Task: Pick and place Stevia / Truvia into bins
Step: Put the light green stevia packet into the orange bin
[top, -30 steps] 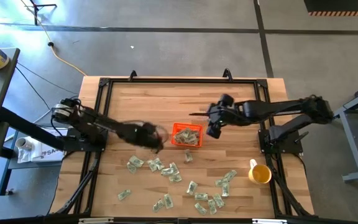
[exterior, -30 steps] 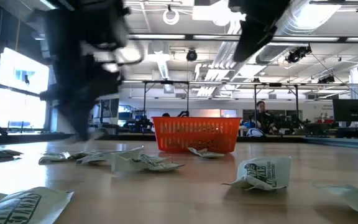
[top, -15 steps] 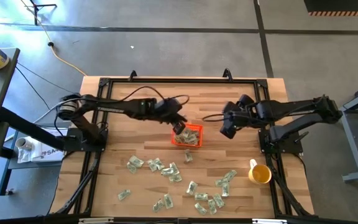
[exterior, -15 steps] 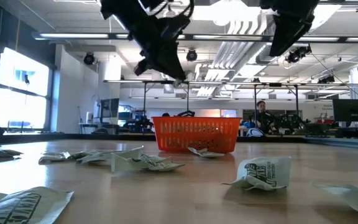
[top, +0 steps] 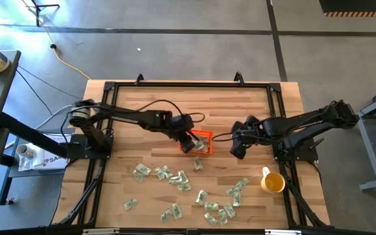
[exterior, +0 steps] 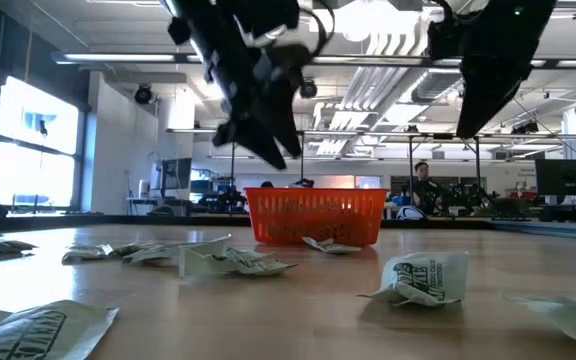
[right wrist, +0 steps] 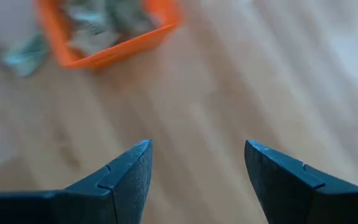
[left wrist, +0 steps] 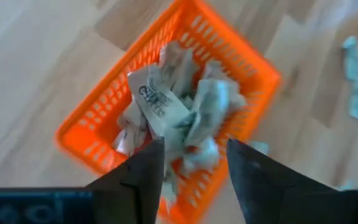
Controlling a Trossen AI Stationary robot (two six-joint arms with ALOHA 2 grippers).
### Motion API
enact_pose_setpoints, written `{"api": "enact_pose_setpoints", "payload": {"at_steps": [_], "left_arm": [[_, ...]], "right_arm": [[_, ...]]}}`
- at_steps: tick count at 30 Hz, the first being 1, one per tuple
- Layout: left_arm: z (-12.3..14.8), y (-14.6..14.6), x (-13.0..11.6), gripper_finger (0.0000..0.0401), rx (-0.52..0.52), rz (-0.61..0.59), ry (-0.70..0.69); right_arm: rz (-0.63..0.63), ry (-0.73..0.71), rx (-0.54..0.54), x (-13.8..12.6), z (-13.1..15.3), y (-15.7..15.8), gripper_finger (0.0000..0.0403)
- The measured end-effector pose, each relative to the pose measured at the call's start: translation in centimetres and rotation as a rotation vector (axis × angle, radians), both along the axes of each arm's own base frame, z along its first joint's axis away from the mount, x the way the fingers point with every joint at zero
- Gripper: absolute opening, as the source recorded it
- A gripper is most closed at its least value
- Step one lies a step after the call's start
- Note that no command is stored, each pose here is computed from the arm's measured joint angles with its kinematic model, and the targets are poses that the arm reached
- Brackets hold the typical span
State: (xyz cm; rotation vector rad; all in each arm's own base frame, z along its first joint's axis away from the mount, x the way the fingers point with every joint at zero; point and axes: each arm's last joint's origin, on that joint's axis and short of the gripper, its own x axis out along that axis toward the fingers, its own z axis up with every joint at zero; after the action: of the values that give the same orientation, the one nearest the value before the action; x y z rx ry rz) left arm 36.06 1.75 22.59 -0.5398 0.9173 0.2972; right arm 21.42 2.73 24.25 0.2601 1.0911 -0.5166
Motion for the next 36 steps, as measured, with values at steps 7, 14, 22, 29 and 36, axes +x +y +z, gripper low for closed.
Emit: {"api": "enact_pose_setpoints", "payload": {"at_steps": [7, 14, 22, 29, 36], "left_arm": [[5.7, -0.8, -3.9, 0.022, 0.156, 0.016, 0.054], [7.7, -1.1, -7.6, 0.0203, 0.205, 0.083, 0.139], [7.8, -1.6, -8.2, 0.0193, 0.227, 0.108, 0.166], [7.8, -1.9, -8.2, 0.0193, 0.229, 0.119, 0.165], [7.8, -1.8, -8.2, 0.0189, 0.244, 0.128, 0.165]], "right_arm": [[0.273, 0.073, 0.19, -0.7, -2.8, 1.9, 0.0245], [0.679, 0.092, 0.33, -1.9, -5.1, 5.3, 0.0245], [0.826, 0.039, 0.281, -1.5, -7.2, 9.0, 0.0245], [0.853, 0.17, 0.273, -1.8, -9.8, 10.7, 0.0245], [0.729, 0.222, 0.296, -1.6, -10.9, 10.9, 0.0206]]}}
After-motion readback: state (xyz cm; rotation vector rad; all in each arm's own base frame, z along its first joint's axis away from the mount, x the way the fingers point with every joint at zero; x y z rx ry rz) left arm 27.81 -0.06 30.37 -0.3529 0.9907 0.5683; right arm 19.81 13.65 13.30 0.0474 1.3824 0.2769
